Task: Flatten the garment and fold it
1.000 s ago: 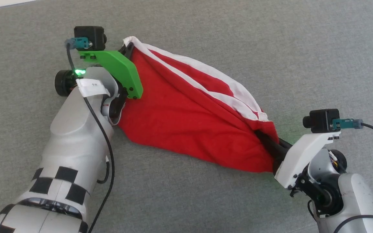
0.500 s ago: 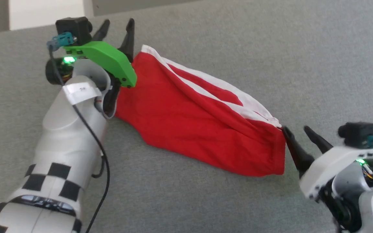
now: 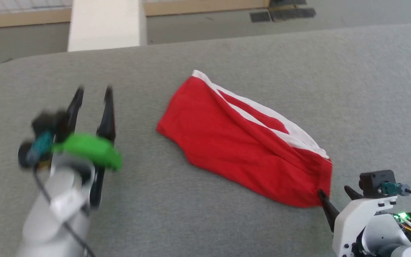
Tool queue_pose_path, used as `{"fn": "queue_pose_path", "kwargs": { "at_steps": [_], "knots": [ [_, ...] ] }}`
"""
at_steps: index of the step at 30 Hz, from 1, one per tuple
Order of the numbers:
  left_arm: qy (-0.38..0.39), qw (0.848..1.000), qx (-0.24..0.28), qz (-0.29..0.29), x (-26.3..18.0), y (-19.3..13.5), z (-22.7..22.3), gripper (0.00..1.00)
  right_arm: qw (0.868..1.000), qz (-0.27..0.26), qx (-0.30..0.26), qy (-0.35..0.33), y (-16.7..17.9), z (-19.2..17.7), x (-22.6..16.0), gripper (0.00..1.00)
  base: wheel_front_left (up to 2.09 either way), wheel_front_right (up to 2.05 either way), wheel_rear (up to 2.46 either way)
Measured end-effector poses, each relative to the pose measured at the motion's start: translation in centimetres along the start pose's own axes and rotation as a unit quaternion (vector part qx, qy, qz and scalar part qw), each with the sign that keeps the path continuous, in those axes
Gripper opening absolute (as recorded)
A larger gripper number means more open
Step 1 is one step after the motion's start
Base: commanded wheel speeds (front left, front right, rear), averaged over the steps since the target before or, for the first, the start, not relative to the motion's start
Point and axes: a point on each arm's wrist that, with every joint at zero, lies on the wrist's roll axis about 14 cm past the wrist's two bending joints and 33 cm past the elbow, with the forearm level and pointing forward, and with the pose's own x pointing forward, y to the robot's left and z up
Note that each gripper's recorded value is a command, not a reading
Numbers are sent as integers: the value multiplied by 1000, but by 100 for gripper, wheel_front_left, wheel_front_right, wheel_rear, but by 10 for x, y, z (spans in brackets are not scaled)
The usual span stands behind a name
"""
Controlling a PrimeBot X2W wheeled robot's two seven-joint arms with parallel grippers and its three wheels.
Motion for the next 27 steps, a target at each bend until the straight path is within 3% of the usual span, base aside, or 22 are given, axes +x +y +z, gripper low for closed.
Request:
{"fn": "queue_pose_path", "kwargs": {
  "at_steps": [9, 20, 21, 23, 27],
  "knots": [
    [26, 995, -24, 93, -84, 35, -20, 100, 999, 8, -14, 48, 6, -7, 24, 100, 0, 0, 0],
    [40, 993, -39, 108, -105, 31, -28, 100, 990, 14, -27, 138, 11, -36, 44, 100, 0, 0, 0],
    [42, 992, -40, 108, -106, 30, -29, 100, 990, 15, -26, 141, 11, -36, 44, 44, 0, 0, 0],
    [47, 992, -43, 109, -108, 29, -32, 100, 990, 16, -26, 140, 12, -35, 44, 0, 0, 0, 0],
    [48, 992, -48, 102, -107, 25, -33, 100, 990, 16, -24, 136, 12, -32, 43, 0, 0, 0, 0]
  ]
}}
